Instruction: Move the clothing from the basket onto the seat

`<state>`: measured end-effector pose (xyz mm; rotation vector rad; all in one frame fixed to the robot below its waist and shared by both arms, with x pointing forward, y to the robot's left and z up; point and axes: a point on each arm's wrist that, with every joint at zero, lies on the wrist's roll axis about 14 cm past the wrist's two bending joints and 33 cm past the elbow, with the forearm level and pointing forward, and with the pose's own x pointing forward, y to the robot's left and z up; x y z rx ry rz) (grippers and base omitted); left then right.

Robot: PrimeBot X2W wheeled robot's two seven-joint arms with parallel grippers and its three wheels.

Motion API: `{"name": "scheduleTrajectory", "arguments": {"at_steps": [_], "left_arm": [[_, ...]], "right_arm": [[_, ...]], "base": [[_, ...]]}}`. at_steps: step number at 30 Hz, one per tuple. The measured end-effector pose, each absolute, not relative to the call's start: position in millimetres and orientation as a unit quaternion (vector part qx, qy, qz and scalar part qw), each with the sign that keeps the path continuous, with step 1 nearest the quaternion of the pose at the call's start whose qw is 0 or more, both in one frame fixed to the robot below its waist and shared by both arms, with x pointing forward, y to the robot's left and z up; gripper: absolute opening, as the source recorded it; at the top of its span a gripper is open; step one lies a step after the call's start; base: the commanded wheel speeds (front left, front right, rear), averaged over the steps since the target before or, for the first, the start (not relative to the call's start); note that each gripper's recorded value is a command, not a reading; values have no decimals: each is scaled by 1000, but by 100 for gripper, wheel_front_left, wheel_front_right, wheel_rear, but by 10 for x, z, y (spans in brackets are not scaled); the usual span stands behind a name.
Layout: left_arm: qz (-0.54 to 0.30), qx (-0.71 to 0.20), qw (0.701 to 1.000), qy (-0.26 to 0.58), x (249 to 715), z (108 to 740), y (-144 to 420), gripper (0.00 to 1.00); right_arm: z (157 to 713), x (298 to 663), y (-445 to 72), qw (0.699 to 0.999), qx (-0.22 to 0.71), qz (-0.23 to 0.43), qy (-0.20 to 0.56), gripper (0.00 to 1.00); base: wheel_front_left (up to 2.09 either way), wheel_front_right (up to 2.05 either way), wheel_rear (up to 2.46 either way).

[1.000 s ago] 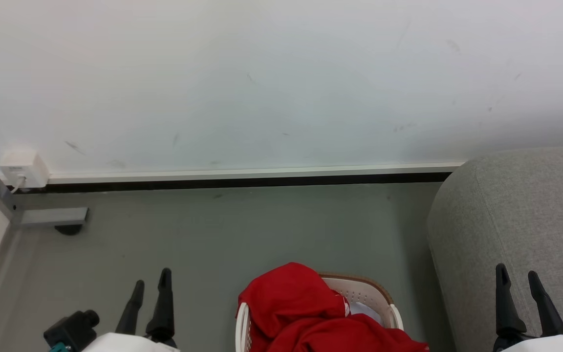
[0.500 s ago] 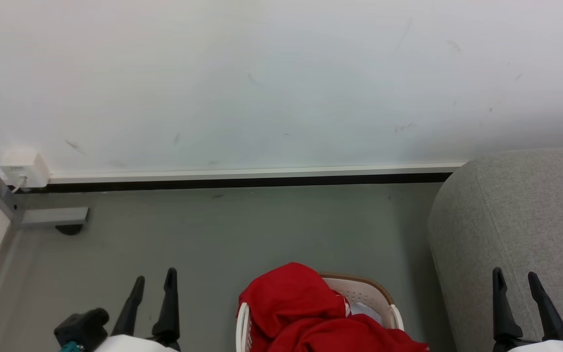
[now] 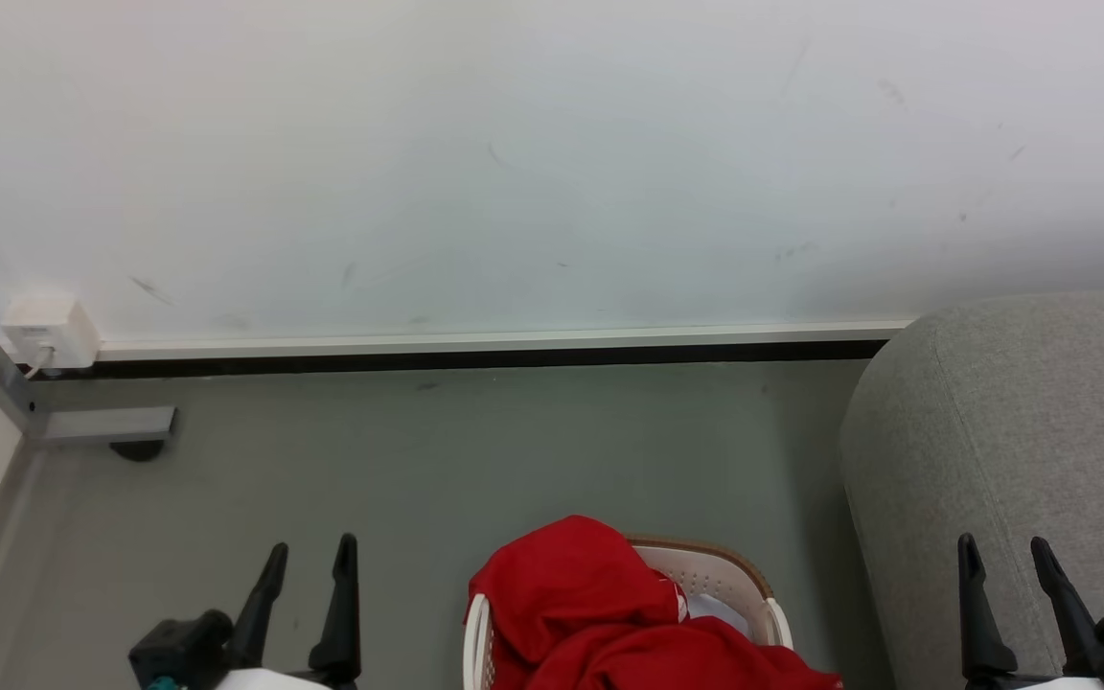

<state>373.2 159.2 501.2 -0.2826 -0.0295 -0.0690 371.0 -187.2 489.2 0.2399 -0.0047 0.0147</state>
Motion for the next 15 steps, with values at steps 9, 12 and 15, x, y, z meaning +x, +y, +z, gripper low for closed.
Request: {"name": "scheduleTrajectory", "arguments": {"at_steps": [9,12,15], "left_arm": [[-43,-106,993,-13,3707,4975,1554,100],[-46,-97,994,-15,3702,4974,1543,100],[-50,-85,995,-16,3699,4973,1526,100]], "right_arm": [[4874,3696,-1865,996,92,12,-3,100],[4870,3692,-1860,997,81,14,-3,100],[4867,3691,-1855,997,73,16,-4,100]], "base": [[0,0,0],[0,0,0],[0,0,0]]}}
